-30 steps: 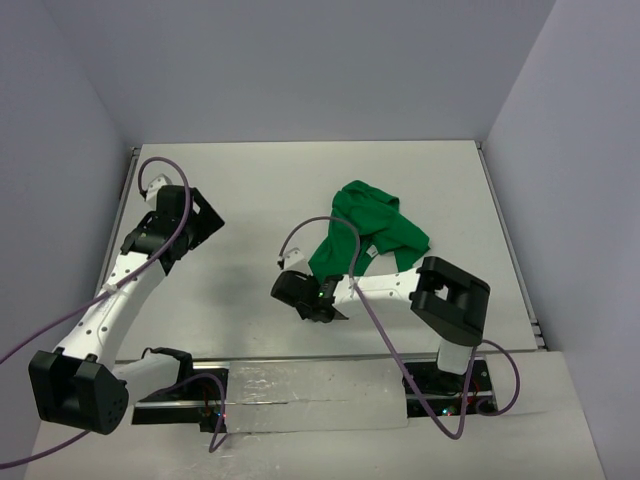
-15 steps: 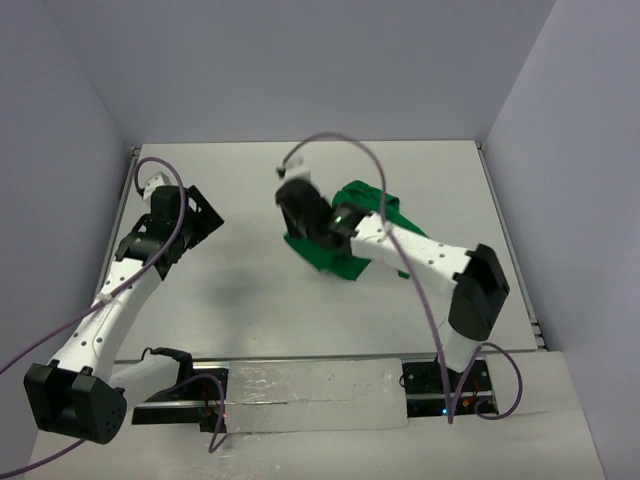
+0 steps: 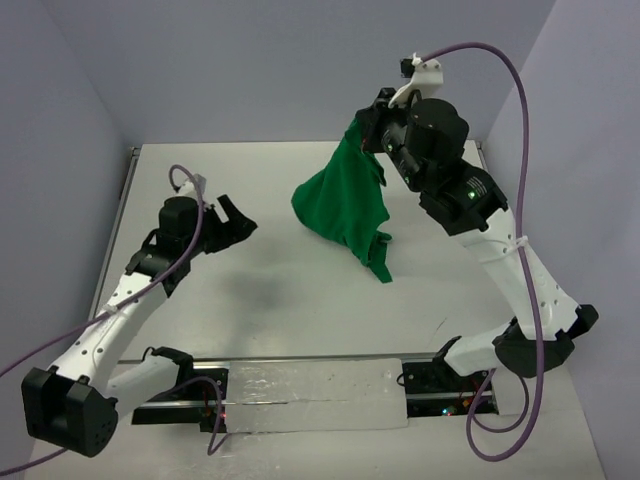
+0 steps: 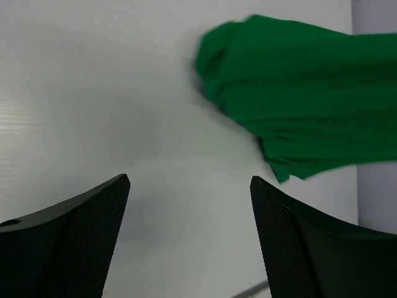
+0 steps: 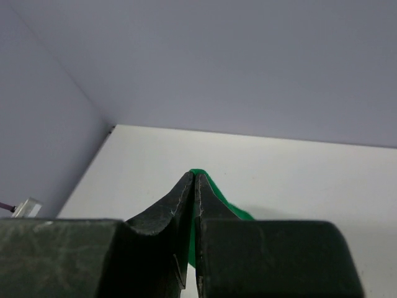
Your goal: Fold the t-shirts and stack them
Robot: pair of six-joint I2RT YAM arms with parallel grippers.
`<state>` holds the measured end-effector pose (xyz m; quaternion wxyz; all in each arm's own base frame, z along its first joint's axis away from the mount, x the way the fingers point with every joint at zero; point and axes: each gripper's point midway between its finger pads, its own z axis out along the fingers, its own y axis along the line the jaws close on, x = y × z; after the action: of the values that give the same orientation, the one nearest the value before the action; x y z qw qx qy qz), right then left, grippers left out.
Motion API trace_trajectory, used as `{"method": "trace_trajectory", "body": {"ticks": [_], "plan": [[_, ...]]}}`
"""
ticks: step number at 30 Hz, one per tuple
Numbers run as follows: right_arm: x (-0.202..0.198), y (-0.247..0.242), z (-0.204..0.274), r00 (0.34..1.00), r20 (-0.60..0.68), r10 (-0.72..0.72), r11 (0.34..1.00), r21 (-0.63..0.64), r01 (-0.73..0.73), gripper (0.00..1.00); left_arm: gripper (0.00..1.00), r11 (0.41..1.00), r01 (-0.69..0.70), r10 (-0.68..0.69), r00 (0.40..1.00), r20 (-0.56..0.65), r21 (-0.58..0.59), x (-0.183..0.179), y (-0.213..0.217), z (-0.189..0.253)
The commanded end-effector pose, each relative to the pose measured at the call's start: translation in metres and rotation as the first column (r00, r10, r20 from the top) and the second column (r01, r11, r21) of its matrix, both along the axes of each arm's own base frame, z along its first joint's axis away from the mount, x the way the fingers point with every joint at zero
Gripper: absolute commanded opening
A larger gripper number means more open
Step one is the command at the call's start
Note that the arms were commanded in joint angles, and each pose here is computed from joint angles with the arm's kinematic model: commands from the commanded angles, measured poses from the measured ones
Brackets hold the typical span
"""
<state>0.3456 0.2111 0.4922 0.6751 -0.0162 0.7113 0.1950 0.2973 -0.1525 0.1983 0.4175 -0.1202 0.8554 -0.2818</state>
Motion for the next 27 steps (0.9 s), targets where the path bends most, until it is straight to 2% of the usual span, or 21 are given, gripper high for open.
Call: {"method": "trace_trajectory", "body": {"ticks": [1,5,8,11,16,18,20,21,23,25,27], "plan": [[0.011,0.003,-0.025,0.998,-0.067,0.022,1.0,-0.019,-0.023,0.09,0.86,0.973,0.215,-0.206,0.972,0.117,-0.077,-0.011,-0.071,0.022],[0.018,0.002,-0.026,0.996,-0.088,0.012,1.0,-0.014,-0.014,0.09,0.85,0.942,0.331,-0.323,0.939,0.117,-0.058,-0.022,-0.132,0.008],[0.02,-0.004,-0.026,0.995,-0.099,-0.001,1.0,-0.009,0.0,0.09,0.85,0.935,0.356,-0.354,0.931,0.092,-0.009,-0.03,-0.154,-0.01],[0.019,-0.011,-0.026,0.995,-0.097,-0.005,1.0,-0.014,0.004,0.09,0.86,0.966,0.257,-0.258,0.965,0.058,0.016,-0.023,-0.142,-0.029],[0.014,-0.021,-0.027,0.996,-0.094,0.002,1.0,-0.012,-0.003,0.09,0.88,0.992,0.126,-0.128,0.988,0.087,0.024,-0.015,-0.114,-0.035],[0.012,-0.023,-0.026,0.995,-0.095,0.006,1.0,-0.009,-0.007,0.09,0.88,0.991,0.133,-0.135,0.987,0.092,0.023,-0.015,-0.113,-0.035],[0.013,-0.022,-0.029,0.995,-0.102,0.013,1.0,-0.008,-0.014,0.09,0.86,0.975,0.221,-0.221,0.97,0.103,0.016,-0.019,-0.129,-0.027],[0.013,-0.021,-0.03,0.994,-0.104,0.013,1.0,-0.009,-0.014,0.09,0.86,0.975,0.222,-0.223,0.969,0.106,0.019,-0.017,-0.132,-0.025],[0.013,-0.019,-0.033,0.993,-0.114,0.024,1.0,-0.003,-0.025,0.09,0.89,0.98,0.196,-0.2,0.974,0.102,0.044,-0.011,-0.137,-0.021],[0.012,-0.019,-0.037,0.993,-0.119,0.026,1.0,-0.007,-0.027,0.09,0.91,0.99,0.112,-0.12,0.988,0.095,0.091,0.0,-0.123,-0.022],[0.008,-0.022,-0.036,0.993,-0.115,0.025,1.0,-0.008,-0.026,0.09,0.91,0.995,0.059,-0.068,0.992,0.104,0.084,0.01,-0.108,-0.019]]}}
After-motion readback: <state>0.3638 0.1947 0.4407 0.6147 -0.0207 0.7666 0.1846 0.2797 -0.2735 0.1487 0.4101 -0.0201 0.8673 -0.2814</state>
